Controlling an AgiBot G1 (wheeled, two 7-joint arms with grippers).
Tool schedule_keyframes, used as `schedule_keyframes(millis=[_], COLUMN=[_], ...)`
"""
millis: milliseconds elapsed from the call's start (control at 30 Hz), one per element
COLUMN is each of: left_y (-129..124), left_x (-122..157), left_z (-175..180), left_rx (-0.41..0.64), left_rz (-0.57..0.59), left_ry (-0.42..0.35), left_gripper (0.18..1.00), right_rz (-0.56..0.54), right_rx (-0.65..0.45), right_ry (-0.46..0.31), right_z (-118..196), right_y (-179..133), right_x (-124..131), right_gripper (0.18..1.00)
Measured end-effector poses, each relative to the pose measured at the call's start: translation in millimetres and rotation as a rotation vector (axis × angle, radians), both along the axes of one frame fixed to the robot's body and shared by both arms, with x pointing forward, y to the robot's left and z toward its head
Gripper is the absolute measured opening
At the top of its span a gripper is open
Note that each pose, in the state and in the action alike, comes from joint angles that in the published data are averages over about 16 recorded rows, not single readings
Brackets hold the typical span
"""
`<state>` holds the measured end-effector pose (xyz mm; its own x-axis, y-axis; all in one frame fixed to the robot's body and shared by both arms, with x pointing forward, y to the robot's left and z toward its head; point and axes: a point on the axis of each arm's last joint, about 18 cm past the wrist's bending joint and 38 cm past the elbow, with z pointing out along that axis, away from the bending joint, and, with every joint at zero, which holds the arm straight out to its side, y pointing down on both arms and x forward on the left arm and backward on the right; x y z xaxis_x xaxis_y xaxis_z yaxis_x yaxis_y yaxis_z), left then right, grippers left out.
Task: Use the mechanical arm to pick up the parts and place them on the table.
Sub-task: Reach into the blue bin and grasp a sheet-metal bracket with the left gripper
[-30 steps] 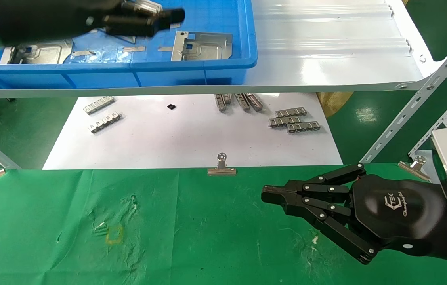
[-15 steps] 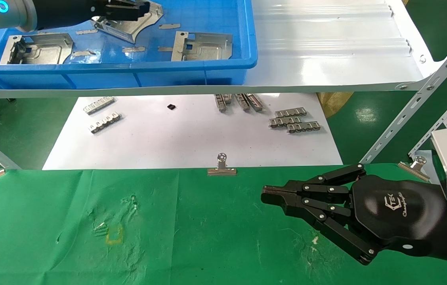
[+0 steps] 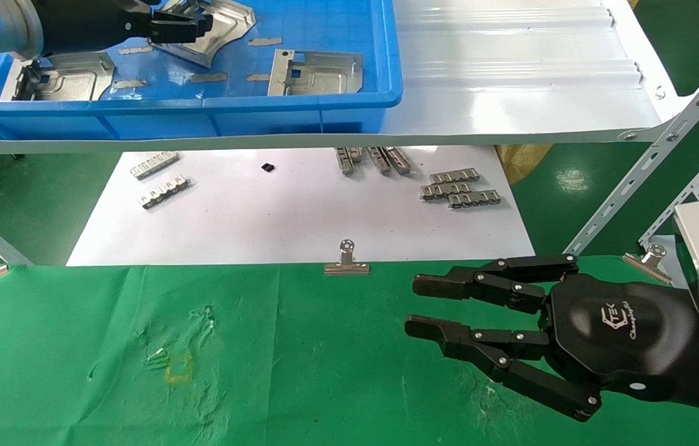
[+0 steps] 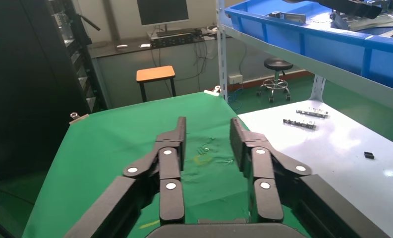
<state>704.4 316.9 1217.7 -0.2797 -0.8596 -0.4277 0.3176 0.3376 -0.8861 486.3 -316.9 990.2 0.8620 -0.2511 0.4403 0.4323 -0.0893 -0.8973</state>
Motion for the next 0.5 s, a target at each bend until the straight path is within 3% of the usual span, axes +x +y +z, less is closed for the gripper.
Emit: schedule_keyframes(millis=[200,500], left_y=[5,11], left_x=[0,1], left_z=[2,3], left_rx=[0.009,0.011], left_rz=[0.025,0.055], left_ry=[-0.007,-0.014], left_gripper=[0.820,0.607], right_rz=[0.000,0.000], right_rx=[0.000,0.000], right_ry=[0.000,0.000], right_z=[0,0], right_y=[0,0], right_x=[0,0], right_gripper=[0.441,0.659])
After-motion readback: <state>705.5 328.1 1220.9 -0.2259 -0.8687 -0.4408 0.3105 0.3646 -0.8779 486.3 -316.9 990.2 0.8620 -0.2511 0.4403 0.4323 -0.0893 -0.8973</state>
